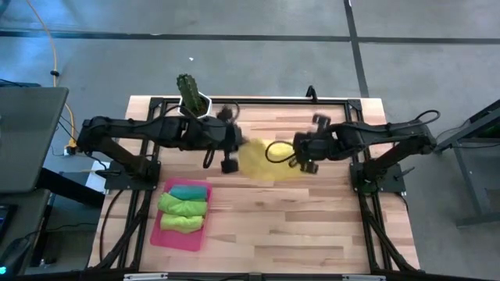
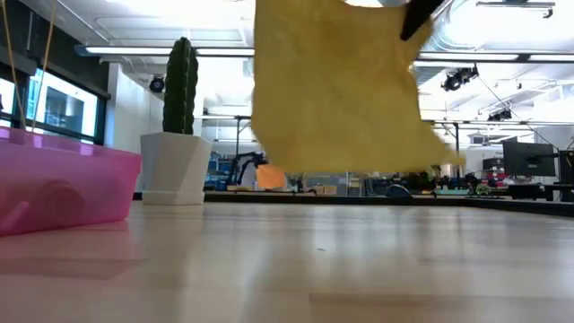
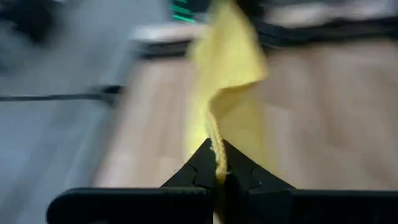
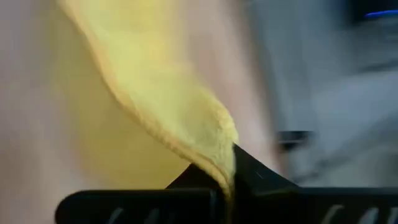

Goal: Roll microfiber towels into tight, uniform cylinder then place into a basket
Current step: Roll the yellow towel

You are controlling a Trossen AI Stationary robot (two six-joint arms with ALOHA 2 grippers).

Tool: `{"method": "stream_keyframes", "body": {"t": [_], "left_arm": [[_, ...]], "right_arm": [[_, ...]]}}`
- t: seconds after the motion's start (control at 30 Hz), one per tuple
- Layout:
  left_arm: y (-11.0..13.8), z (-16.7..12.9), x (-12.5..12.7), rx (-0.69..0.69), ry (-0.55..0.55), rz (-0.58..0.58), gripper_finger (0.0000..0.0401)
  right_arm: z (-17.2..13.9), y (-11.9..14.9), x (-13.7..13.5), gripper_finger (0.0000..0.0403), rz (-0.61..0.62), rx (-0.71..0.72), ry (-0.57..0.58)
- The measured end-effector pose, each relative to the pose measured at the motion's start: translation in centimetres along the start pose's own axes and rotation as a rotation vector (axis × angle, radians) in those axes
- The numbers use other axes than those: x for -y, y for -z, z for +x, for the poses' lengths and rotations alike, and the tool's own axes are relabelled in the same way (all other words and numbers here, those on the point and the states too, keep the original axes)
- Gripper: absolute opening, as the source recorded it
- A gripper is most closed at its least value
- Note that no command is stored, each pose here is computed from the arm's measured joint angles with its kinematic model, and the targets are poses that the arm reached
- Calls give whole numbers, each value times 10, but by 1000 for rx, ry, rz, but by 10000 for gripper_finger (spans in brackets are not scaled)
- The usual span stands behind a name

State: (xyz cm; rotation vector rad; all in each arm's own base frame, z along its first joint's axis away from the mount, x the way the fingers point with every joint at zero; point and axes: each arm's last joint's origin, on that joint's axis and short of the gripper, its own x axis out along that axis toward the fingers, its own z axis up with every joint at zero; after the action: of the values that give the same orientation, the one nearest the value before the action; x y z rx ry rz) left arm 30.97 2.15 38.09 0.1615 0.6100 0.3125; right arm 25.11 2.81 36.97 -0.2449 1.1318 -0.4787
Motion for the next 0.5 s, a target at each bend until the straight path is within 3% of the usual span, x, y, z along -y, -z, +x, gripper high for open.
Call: {"method": "stream_keyframes", "body": {"t": [0.07,0.13,0.23,0.27,0.3,0.37,0.43,0.5], "left_arm": [[5,3,4,-34,163,5,0],[5,8,6,-35,180,15,0],[5,13,-1,-56,-72,16,0],[4,15,-3,-54,-175,8,0],[4,17,-5,-57,-244,-9,0],[7,22,-4,-79,-230,-33,0],[7,25,3,-77,-33,-29,0],[7,26,9,-63,188,14,0]], "right_arm": [[1,1,-2,0,-77,-32,-128],[2,0,1,0,-153,-17,-53],[4,-3,18,0,-83,43,362],[4,-4,22,0,-30,58,429],[5,-4,25,0,-2,55,425],[9,-4,23,0,14,11,240],[11,-2,17,0,9,-46,-28],[11,-2,13,0,-42,-69,-186]]}}
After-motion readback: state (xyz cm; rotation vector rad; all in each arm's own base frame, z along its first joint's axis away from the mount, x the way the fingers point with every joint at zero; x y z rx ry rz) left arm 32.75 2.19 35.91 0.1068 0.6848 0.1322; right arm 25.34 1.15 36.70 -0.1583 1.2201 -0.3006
